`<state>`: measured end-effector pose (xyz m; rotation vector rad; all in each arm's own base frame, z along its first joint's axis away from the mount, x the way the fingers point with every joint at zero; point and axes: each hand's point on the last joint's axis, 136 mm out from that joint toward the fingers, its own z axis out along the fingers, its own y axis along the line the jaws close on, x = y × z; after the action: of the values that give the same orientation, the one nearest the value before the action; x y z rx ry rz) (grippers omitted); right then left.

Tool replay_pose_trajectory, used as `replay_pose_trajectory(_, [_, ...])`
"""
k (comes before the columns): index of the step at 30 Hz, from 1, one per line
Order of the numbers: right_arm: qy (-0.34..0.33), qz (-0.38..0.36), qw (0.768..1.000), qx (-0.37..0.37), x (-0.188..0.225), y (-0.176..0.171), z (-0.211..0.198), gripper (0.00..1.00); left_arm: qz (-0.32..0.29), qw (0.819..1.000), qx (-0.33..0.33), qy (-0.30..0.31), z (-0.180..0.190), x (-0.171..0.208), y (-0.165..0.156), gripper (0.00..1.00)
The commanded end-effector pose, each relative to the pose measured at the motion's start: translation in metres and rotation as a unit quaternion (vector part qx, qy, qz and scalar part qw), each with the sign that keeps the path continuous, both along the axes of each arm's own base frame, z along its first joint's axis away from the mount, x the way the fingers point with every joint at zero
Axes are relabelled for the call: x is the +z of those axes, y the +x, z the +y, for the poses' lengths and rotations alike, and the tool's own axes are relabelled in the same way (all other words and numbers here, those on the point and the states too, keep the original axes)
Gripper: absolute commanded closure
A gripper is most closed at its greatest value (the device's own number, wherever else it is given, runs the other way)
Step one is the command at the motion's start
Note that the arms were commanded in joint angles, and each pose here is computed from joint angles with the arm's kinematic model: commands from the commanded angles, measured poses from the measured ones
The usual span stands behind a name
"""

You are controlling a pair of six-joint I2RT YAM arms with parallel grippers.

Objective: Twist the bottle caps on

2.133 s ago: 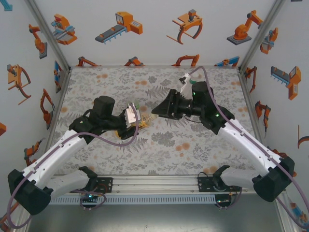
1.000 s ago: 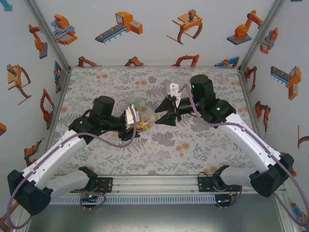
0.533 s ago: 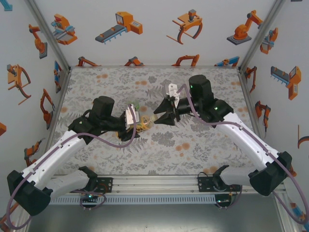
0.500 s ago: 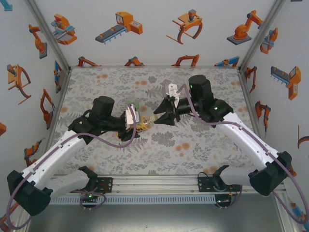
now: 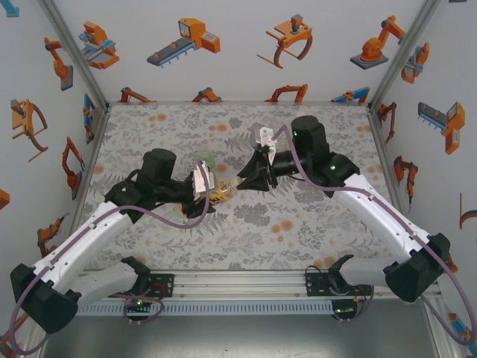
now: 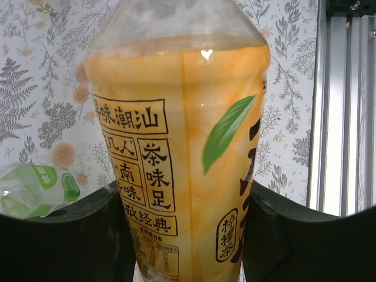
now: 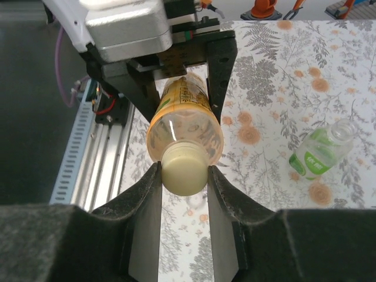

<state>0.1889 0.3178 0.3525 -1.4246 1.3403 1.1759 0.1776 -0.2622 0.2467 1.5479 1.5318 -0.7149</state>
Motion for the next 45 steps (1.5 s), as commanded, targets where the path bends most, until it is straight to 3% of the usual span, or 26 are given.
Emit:
replay_pose_trajectory(1, [0.012,0.069,0.996,-0.052,0.003,0.015,0.003,0.92,-0.018,1.000,-0.002,-0.012,0.001,0.013,0.000,1.00])
replay_pose_trajectory(3, [0.017,0.138,0.986,-0.097,-0.002,0.028,0.004,1.00,-0.021,1.000,0.008,-0.007,0.002,0.013,0.003,1.00])
replay_pose_trajectory(7, [0.017,0.279,0.941,-0.191,-0.019,0.052,0.002,1.00,-0.027,0.999,0.024,-0.004,0.004,0.012,0.009,1.00])
replay_pose_trajectory(11, [0.011,0.428,0.865,-0.263,-0.041,0.065,-0.003,1.00,-0.031,0.999,0.040,0.001,0.006,0.011,0.015,1.00])
replay_pose_trajectory(17, [0.017,0.604,0.748,-0.275,-0.064,0.064,0.001,1.00,-0.035,0.995,0.086,0.022,0.011,0.005,0.032,1.00])
replay_pose_trajectory(19, [0.035,0.644,0.716,-0.268,-0.068,0.066,0.004,1.00,-0.033,0.994,0.095,0.028,0.012,0.002,0.037,1.00])
replay_pose_trajectory(21, [0.048,0.662,0.702,-0.258,-0.068,0.067,0.007,1.00,-0.029,0.994,0.097,0.031,0.012,0.000,0.038,1.00])
replay_pose_trajectory(27, [0.037,0.665,0.703,-0.251,-0.070,0.064,0.008,1.00,-0.022,0.996,0.082,0.027,0.009,0.001,0.034,1.00])
replay_pose_trajectory(31, [0.027,0.647,0.720,-0.250,-0.066,0.062,0.008,1.00,-0.022,0.997,0.075,0.025,0.008,0.001,0.032,1.00])
replay_pose_trajectory(33, [0.029,0.619,0.744,-0.248,-0.060,0.062,0.007,0.88,-0.022,0.997,0.071,0.022,0.007,0.002,0.030,1.00])
replay_pose_trajectory(36, [0.024,0.564,0.786,-0.254,-0.056,0.061,0.002,0.61,-0.019,0.998,0.059,0.018,0.005,0.002,0.026,1.00])
replay_pose_trajectory(38, [0.023,0.521,0.818,-0.242,-0.047,0.059,0.001,0.50,-0.016,0.999,0.044,0.011,0.003,0.004,0.021,1.00])
replay_pose_trajectory(45, [0.023,0.365,0.912,-0.183,-0.018,0.042,-0.006,0.42,-0.003,1.000,0.006,0.000,-0.001,0.006,0.007,1.00])
